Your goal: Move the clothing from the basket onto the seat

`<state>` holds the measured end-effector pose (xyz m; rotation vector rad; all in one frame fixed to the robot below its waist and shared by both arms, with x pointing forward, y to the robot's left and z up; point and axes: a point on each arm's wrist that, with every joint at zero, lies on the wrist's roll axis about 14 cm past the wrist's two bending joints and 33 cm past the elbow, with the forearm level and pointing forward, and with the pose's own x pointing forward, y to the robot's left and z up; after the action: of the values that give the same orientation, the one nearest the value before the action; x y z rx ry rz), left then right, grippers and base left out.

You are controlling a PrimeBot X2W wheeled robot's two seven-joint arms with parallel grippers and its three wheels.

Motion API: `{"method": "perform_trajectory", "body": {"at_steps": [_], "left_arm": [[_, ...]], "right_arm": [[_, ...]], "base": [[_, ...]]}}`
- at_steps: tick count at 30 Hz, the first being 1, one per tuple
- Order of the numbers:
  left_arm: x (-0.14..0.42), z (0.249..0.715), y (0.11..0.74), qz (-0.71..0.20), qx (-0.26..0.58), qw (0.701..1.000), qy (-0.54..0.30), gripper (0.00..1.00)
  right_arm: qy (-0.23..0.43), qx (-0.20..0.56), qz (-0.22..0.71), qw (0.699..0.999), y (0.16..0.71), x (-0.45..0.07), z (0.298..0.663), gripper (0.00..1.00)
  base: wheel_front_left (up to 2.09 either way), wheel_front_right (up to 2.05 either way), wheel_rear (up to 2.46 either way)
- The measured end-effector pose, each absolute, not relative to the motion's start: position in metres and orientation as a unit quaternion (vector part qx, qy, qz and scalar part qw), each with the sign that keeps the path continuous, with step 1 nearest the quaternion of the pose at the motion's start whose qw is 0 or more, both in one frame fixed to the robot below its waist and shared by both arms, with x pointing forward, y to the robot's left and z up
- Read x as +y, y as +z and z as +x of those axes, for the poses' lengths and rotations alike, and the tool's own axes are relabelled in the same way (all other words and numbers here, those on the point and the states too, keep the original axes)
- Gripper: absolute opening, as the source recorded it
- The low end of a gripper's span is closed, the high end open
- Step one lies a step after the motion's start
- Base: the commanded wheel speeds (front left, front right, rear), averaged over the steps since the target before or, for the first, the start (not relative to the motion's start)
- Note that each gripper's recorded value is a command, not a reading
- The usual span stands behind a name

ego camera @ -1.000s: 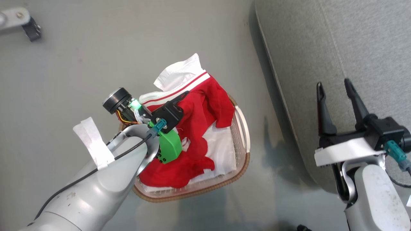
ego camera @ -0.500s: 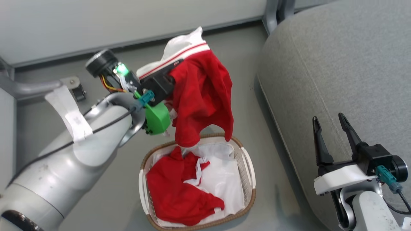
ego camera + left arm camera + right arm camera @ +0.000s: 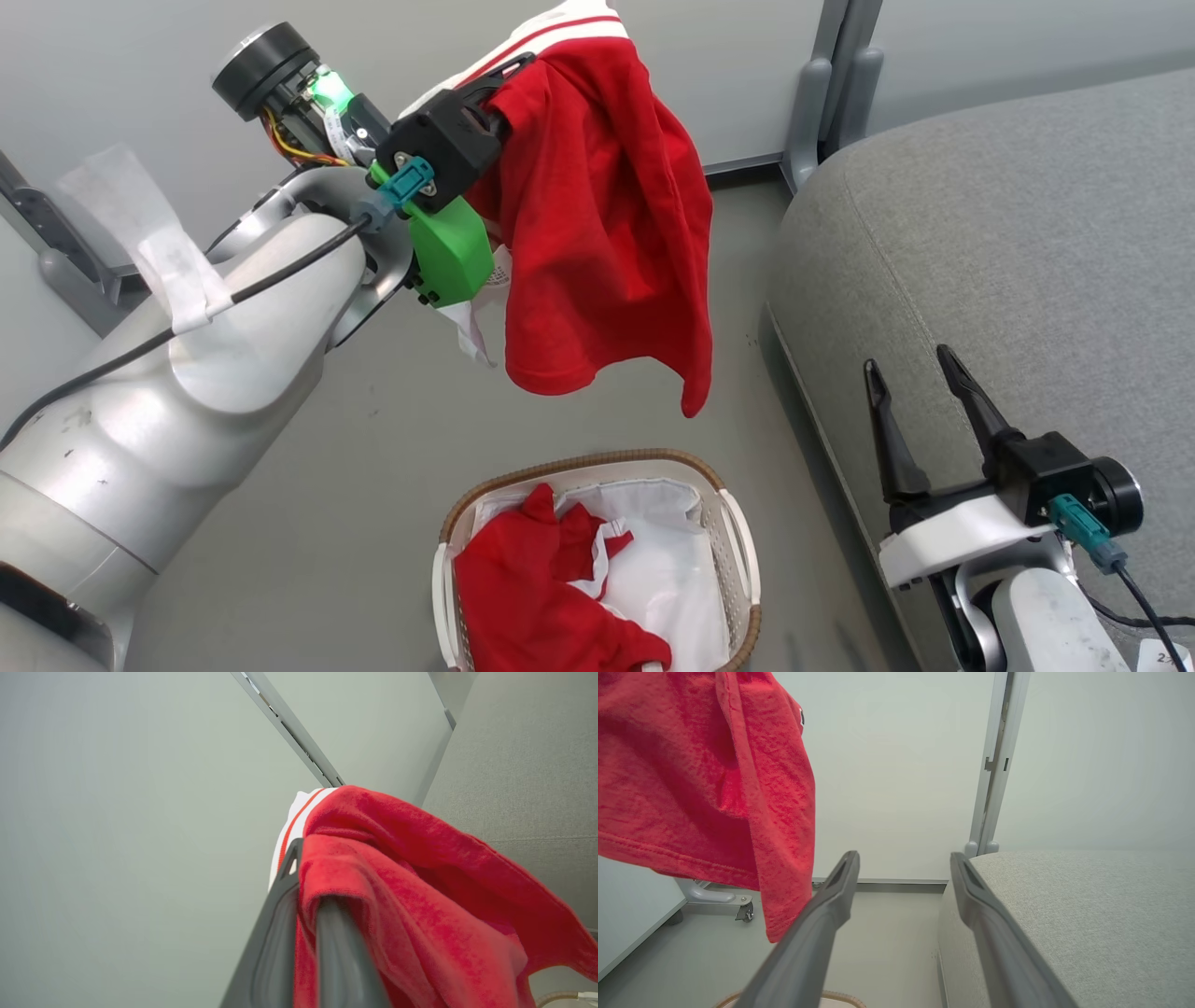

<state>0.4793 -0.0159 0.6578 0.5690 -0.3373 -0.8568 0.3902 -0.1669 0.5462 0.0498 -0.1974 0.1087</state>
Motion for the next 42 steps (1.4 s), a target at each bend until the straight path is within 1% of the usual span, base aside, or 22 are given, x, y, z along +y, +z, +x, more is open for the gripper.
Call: {"method": "perform_trajectory", "body": {"at_steps": [4, 15, 18, 28, 41, 42], "left_arm": [[-0.017, 0.475, 0.664, 0.269, -0.164, 0.858, -0.406, 0.00], [-0.022, 0.459, 0.668, 0.280, -0.162, 0.854, -0.409, 0.00], [-0.023, 0.454, 0.670, 0.280, -0.163, 0.853, -0.410, 0.00], [-0.029, 0.433, 0.679, 0.278, -0.179, 0.845, -0.421, 0.00], [-0.038, 0.409, 0.687, 0.280, -0.200, 0.831, -0.436, 0.00], [-0.039, 0.408, 0.688, 0.280, -0.203, 0.830, -0.437, 0.00]], "right_arm": [[0.075, -0.119, 0.025, 0.990, 0.561, -0.154, 0.393, 1.00], [0.189, -0.176, 0.007, 0.966, 0.608, -0.078, 0.408, 1.00], [0.205, -0.176, 0.002, 0.963, 0.611, -0.067, 0.414, 1.00], [0.230, -0.161, -0.043, 0.959, 0.610, -0.045, 0.438, 1.00], [0.227, -0.170, -0.073, 0.956, 0.626, -0.043, 0.452, 1.00], [0.231, -0.164, -0.075, 0.956, 0.622, -0.041, 0.452, 0.95]], "base": [[0.00, 0.00, 0.00], [0.00, 0.00, 0.00], [0.00, 0.00, 0.00], [0.00, 0.00, 0.00], [0.00, 0.00, 0.00], [0.00, 0.00, 0.00]]}}
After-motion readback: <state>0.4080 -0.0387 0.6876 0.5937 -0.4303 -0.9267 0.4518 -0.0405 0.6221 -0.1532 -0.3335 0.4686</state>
